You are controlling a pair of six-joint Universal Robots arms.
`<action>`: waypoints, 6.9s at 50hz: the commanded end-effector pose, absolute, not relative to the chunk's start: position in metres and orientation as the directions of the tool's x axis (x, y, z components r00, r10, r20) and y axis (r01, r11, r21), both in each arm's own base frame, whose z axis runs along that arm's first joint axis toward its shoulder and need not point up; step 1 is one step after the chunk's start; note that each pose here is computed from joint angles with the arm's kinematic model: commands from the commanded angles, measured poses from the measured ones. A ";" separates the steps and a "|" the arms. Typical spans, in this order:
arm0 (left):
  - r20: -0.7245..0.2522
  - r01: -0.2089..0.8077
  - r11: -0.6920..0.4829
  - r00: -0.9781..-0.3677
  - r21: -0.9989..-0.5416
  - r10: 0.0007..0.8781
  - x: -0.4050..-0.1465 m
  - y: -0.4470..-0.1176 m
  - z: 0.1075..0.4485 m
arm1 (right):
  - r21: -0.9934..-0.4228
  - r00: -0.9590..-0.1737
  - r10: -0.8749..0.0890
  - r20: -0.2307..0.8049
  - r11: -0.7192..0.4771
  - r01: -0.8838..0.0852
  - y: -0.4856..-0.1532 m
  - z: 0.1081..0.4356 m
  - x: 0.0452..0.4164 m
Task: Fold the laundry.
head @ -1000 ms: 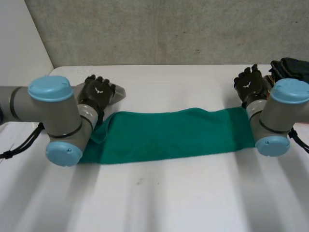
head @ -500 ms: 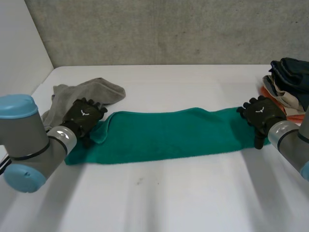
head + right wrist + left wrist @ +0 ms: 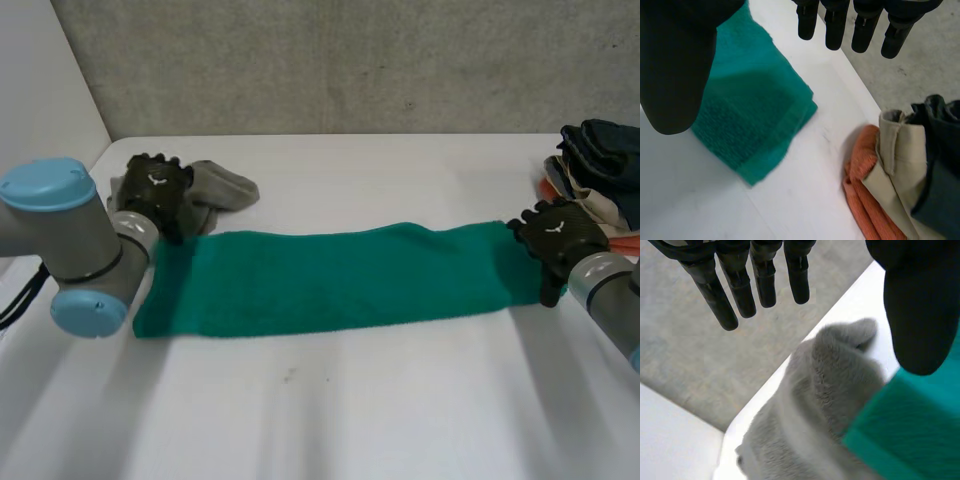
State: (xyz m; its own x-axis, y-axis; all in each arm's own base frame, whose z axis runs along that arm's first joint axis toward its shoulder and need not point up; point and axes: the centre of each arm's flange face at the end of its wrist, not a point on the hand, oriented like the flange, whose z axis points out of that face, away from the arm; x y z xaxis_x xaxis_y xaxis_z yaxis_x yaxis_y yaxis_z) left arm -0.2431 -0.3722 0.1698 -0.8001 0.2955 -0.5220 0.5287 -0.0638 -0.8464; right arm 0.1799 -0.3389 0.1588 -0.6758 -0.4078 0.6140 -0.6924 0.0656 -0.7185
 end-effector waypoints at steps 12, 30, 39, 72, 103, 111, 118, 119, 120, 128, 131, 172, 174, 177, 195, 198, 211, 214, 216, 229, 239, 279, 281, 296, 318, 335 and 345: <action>-0.487 0.486 -0.108 -0.782 -0.867 0.388 -0.253 -0.305 0.193 | -0.753 -0.696 -0.521 0.495 0.143 -0.643 -0.355 0.146 0.152; -0.473 0.470 -0.118 -0.777 -0.875 0.416 -0.261 -0.298 0.189 | -0.765 -0.688 -0.517 0.509 0.093 -0.637 -0.381 0.116 0.153; -0.475 0.463 -0.135 -0.781 -0.876 0.406 -0.258 -0.291 0.200 | -0.687 -0.721 -0.314 0.618 0.231 -0.689 -0.380 0.138 0.095; -0.408 0.370 -0.171 -0.827 -0.913 0.387 -0.247 -0.260 0.235 | -0.508 -0.072 -0.515 0.854 -0.800 -0.319 -0.189 0.128 0.377; -0.403 0.335 -0.224 -0.772 -0.915 0.492 -0.287 -0.239 0.231 | -0.735 -0.610 -0.600 0.517 0.053 -0.676 -0.272 0.124 0.221; -0.403 0.337 -0.221 -0.775 -0.915 0.487 -0.284 -0.237 0.232 | -0.771 -0.654 -0.459 0.601 -0.118 -0.626 -0.293 0.164 0.244; -0.404 0.328 -0.238 -0.785 -0.914 0.470 -0.281 -0.236 0.241 | -0.771 -0.562 -0.528 0.637 -0.423 -0.476 -0.248 0.194 0.313; -0.404 0.328 -0.239 -0.785 -0.914 0.469 -0.281 -0.236 0.242 | -0.764 -0.511 -0.568 0.645 -0.489 -0.421 -0.232 0.195 0.328; -0.403 0.325 -0.241 -0.786 -0.914 0.469 -0.281 -0.235 0.243 | -0.763 -0.482 -0.591 0.647 -0.514 -0.393 -0.224 0.194 0.335; -0.393 0.315 -0.240 -0.792 -0.918 0.467 -0.280 -0.234 0.244 | -0.811 -0.234 -0.792 0.564 -0.479 -0.335 -0.180 0.136 0.364; -0.371 0.290 -0.237 -0.799 -0.927 0.473 -0.282 -0.235 0.247 | -0.829 -0.250 -0.813 0.526 -0.425 -0.362 -0.184 0.140 0.364; -0.329 0.456 0.143 -0.793 -0.878 0.512 -0.346 -0.232 0.154 | -0.868 -0.683 -0.694 0.229 0.171 -0.465 -0.293 0.159 0.310; -0.342 0.454 0.098 -0.781 -0.886 0.522 -0.348 -0.233 0.168 | -0.876 -0.695 -0.660 0.286 0.114 -0.468 -0.290 0.176 0.306; -0.344 0.418 0.003 -0.752 -0.908 0.562 -0.352 -0.235 0.197 | -0.885 -0.674 -0.659 0.334 0.026 -0.465 -0.269 0.185 0.311; -0.192 0.167 -0.133 -0.416 -0.977 0.889 -0.368 -0.220 0.277 | -0.873 -0.531 -0.744 0.406 -0.144 -0.466 -0.182 0.113 0.335; -0.190 0.171 -0.129 -0.414 -0.977 0.890 -0.368 -0.220 0.274 | -0.880 -0.550 -0.719 0.426 -0.189 -0.435 -0.189 0.112 0.341; -0.176 0.183 -0.109 -0.405 -0.977 0.897 -0.369 -0.217 0.266 | -0.881 -0.562 -0.701 0.439 -0.214 -0.422 -0.210 0.092 0.354; -0.174 0.184 -0.106 -0.405 -0.977 0.898 -0.369 -0.217 0.266 | -0.881 -0.562 -0.699 0.442 -0.223 -0.416 -0.212 0.094 0.356; -0.174 0.184 -0.106 -0.405 -0.977 0.898 -0.369 -0.217 0.266 | -0.881 -0.564 -0.696 0.445 -0.229 -0.413 -0.214 0.095 0.358; -0.176 0.179 -0.110 -0.411 -0.978 0.894 -0.368 -0.219 0.268 | -0.889 -0.576 -0.684 0.447 -0.267 -0.373 -0.228 0.104 0.370; -0.176 0.181 -0.108 -0.417 -0.978 0.892 -0.367 -0.221 0.268 | -0.888 -0.589 -0.671 0.450 -0.270 -0.371 -0.235 0.106 0.375; -0.187 0.058 -0.182 -0.498 -0.982 0.847 -0.352 -0.232 0.321 | -0.783 -0.850 -0.309 0.426 -0.596 -0.175 -0.387 0.267 0.303; -0.182 0.046 -0.183 -0.502 -0.982 0.846 -0.352 -0.232 0.323 | -0.752 -0.875 -0.265 0.406 -0.640 -0.155 -0.407 0.290 0.281; -0.163 0.048 -0.161 -0.493 -0.986 0.855 -0.354 -0.228 0.316 | -0.729 -0.909 -0.111 0.401 -0.640 -0.244 -0.518 0.291 0.085; -0.135 0.079 -0.110 -0.465 -0.991 0.875 -0.359 -0.218 0.297 | -0.862 -0.890 -0.245 0.385 -0.440 -0.252 -0.525 0.175 -0.043; -0.152 0.040 -0.149 -0.411 -0.988 0.899 -0.368 -0.188 0.315 | -0.973 -0.978 -0.133 0.159 -0.187 -0.133 -0.454 0.262 -0.046; -0.195 -0.091 -0.259 -0.440 -0.961 0.877 -0.362 -0.186 0.362 | -0.858 -0.875 0.075 0.478 -0.175 -0.483 -0.417 0.329 -0.028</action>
State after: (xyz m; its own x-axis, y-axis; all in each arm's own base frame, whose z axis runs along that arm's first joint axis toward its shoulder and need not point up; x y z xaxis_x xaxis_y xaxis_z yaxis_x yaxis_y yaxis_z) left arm -0.3663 -0.1849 0.3331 -0.4157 0.8931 -0.1718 -0.0042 -0.1908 -0.9816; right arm -0.0504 -0.4331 0.2858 -0.9506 -0.0360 0.3083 -0.3014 -0.1305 -0.9445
